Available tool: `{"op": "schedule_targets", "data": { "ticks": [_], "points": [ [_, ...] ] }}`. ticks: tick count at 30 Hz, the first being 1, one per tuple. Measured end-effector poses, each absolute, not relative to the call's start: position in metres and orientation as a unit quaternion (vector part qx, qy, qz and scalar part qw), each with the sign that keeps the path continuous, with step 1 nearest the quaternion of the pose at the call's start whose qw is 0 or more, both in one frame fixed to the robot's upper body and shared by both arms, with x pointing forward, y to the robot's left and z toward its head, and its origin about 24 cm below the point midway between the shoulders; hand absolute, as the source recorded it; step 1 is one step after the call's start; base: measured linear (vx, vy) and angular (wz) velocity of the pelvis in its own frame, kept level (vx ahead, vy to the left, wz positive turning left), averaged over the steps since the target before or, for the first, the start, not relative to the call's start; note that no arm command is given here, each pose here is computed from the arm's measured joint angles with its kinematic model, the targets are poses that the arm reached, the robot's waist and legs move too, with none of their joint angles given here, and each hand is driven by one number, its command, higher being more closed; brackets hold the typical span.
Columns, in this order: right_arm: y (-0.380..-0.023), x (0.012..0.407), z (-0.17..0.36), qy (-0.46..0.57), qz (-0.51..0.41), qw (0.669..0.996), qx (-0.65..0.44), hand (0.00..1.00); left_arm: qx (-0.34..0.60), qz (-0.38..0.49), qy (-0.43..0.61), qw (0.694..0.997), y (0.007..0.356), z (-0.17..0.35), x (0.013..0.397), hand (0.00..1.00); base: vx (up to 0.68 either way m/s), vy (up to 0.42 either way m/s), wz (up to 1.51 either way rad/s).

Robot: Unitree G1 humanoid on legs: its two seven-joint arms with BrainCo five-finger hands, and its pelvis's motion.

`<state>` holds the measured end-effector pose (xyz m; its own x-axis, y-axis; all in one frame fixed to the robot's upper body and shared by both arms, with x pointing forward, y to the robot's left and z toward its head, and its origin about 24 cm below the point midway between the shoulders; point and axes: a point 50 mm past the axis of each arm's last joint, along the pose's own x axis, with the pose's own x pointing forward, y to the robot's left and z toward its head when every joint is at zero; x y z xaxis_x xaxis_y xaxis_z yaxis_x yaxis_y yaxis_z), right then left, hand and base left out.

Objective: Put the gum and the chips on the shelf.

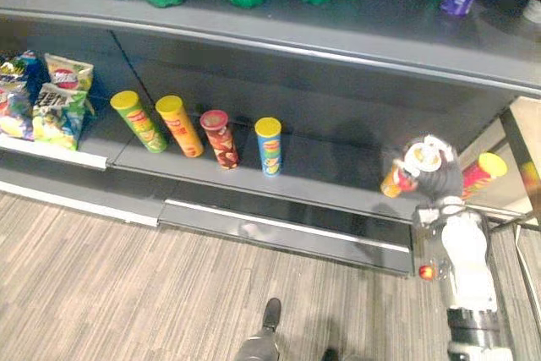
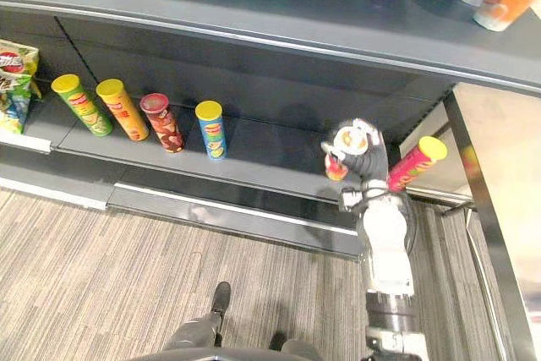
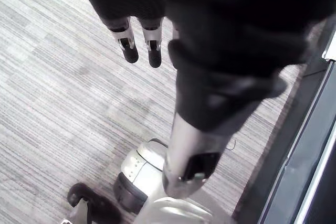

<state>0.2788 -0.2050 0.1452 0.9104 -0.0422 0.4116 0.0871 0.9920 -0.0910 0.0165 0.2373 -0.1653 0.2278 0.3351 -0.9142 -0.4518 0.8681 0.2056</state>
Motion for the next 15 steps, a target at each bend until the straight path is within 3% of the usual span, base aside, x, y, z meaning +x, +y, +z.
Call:
{"op": "schedule_targets", "data": {
  "ticks": [15],
  "points": [
    [-0.206,0.279,0.230,-0.365,0.016,0.929,-0.063,1.00,-0.048,0.245,0.585,0.771,0.238,-0.167,0.008,0.00,-0.04,-0.002,-0.09]
  ]
}}
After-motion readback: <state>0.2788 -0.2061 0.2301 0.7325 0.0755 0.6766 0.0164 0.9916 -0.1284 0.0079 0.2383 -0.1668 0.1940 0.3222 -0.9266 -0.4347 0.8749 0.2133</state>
